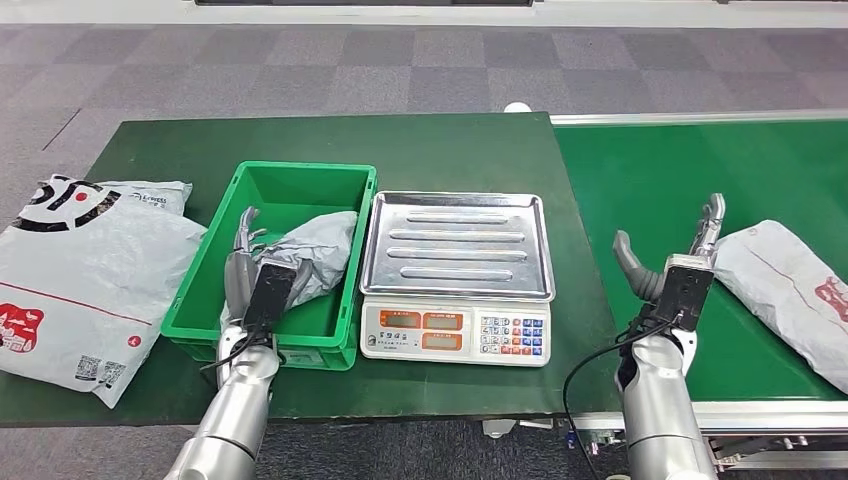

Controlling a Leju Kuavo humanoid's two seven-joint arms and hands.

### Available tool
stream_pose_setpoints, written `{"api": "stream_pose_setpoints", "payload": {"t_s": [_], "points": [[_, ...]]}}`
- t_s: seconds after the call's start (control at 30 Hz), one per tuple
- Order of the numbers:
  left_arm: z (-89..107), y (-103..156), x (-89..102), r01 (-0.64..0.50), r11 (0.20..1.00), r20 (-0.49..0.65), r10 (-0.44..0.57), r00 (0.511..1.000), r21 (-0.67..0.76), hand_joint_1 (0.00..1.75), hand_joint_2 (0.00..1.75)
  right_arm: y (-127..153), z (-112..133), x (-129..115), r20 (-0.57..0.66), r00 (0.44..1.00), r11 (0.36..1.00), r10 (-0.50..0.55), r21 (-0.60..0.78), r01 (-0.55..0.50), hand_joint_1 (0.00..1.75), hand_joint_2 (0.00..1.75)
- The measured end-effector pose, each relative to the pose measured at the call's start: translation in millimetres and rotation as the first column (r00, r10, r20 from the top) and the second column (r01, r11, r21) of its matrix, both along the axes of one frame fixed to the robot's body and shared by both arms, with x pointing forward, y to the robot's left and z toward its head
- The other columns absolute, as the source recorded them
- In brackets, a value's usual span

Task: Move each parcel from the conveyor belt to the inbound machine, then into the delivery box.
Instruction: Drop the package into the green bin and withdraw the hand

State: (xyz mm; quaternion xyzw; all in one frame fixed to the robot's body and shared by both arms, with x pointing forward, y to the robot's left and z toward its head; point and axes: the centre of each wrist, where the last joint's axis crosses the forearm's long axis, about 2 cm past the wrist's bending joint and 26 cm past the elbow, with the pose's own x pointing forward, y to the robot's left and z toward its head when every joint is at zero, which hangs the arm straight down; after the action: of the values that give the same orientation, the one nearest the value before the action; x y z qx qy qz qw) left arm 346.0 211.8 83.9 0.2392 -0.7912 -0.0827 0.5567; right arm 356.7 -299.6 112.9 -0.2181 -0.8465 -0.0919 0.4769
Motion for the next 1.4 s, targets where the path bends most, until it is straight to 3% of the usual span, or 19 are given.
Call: {"api": "stream_pose_setpoints", "payload": {"t_s": [0.27, 0.53, 0.63, 0.83, 1.07, 1.4], "points": [[7.8, -11.9, -3.2, 0.051, 0.999, 0.026, -0.051, 0.998, 0.001, 0.00, 1.75, -0.1, -1.3, -1.2, -0.003, 1.000, 1.000, -0.002, 0.001, 0.002, 0.00, 1.75], [7.0, -20.7, -3.9, 0.217, 0.963, 0.004, -0.219, 0.976, -0.160, 0.00, 1.75, -0.3, -0.6, -1.4, 0.000, 1.000, 1.000, -0.004, -0.003, 0.004, 0.00, 1.75], [6.1, -25.2, -4.1, 0.353, 0.898, 0.005, -0.364, 0.931, -0.262, 0.00, 1.75, -0.1, 0.3, -0.5, 0.002, 1.000, 1.000, 0.003, -0.003, -0.003, 0.00, 1.75], [3.3, -35.0, -7.3, 0.603, 0.651, 0.110, -0.633, 0.767, -0.460, 0.00, 1.75, 0.7, 2.6, 2.1, 0.008, 1.000, 1.000, 0.019, 0.005, -0.019, 0.00, 1.75], [8.5, -41.3, -8.6, 0.673, 0.545, 0.236, -0.662, 0.711, -0.499, 0.00, 1.75, 0.8, 2.4, 1.9, 0.008, 1.000, 1.000, 0.024, 0.006, -0.024, 0.00, 1.75], [16.7, -55.6, -12.6, 0.710, 0.511, 0.276, -0.680, 0.679, -0.485, 0.00, 1.75, 2.3, 2.0, 2.1, 0.004, 0.999, 0.999, 0.044, -0.007, -0.044, 0.00, 1.75]]}}
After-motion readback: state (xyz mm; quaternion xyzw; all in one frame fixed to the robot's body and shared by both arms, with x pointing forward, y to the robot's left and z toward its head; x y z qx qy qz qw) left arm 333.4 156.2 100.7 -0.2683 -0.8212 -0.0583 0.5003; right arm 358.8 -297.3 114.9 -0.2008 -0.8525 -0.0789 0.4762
